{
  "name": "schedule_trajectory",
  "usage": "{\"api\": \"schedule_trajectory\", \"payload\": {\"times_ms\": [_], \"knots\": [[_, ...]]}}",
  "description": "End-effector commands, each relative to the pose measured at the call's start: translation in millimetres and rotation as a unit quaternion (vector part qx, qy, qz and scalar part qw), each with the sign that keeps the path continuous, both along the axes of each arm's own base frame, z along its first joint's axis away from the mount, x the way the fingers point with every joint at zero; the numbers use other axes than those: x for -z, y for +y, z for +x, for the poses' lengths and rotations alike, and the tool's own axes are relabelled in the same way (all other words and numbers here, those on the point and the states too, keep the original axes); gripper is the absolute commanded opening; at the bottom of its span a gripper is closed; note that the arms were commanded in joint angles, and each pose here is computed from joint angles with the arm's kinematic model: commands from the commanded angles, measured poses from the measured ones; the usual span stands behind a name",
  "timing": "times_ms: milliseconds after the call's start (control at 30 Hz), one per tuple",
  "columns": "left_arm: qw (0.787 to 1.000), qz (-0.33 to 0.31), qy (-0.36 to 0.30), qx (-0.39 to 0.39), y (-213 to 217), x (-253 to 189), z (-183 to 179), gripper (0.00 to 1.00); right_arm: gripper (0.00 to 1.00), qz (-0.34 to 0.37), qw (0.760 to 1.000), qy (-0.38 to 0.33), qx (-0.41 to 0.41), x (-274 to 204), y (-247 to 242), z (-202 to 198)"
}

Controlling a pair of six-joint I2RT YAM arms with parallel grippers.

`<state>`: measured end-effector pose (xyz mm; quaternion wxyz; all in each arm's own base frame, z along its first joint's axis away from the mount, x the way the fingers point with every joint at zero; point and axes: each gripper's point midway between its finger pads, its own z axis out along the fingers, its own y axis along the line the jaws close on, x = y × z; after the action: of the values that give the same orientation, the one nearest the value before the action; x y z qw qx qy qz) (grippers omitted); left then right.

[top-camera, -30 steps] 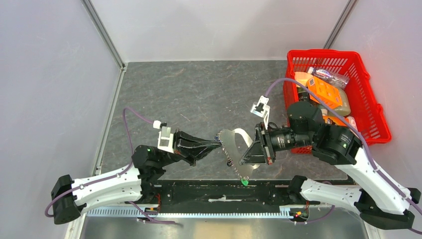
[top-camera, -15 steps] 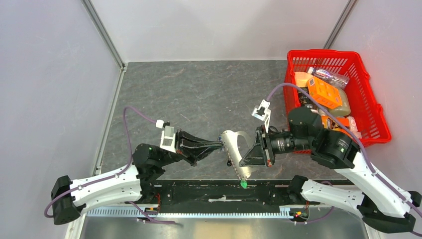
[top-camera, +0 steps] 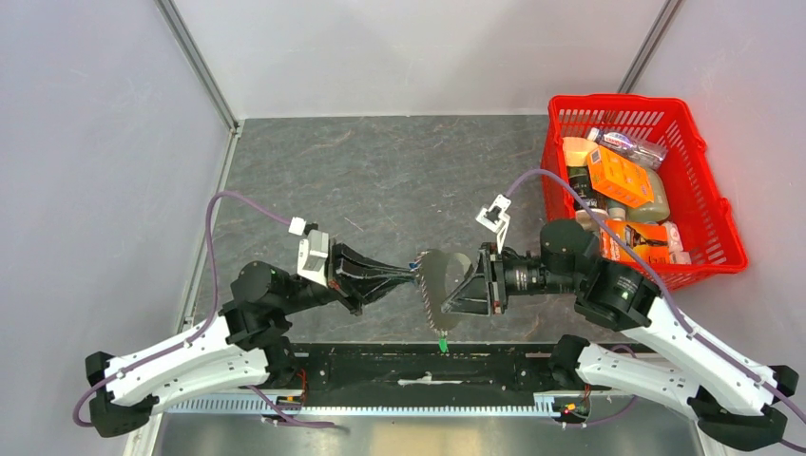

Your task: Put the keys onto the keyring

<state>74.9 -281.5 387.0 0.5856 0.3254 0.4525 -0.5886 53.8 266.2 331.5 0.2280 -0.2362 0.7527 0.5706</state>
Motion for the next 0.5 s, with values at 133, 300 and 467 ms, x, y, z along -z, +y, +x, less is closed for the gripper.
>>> {"api": "schedule_trajectory", "payload": {"times_ms": [133, 300, 467], "knots": [[0.999, 0.036, 0.002, -0.016, 2, -11, 5, 0.02, 0.49, 0.018, 0.997, -0.027, 0.065, 1, 6, 27], [0.998, 0.065, 0.003, -0.021, 2, -7, 6, 0.02, 0.61, -0.036, 0.993, -0.074, 0.09, 11, -10, 37], [0.994, 0.111, -0.003, -0.023, -3, 3, 10, 0.02, 0.71, -0.089, 0.975, -0.144, 0.144, 14, -37, 57]]}}
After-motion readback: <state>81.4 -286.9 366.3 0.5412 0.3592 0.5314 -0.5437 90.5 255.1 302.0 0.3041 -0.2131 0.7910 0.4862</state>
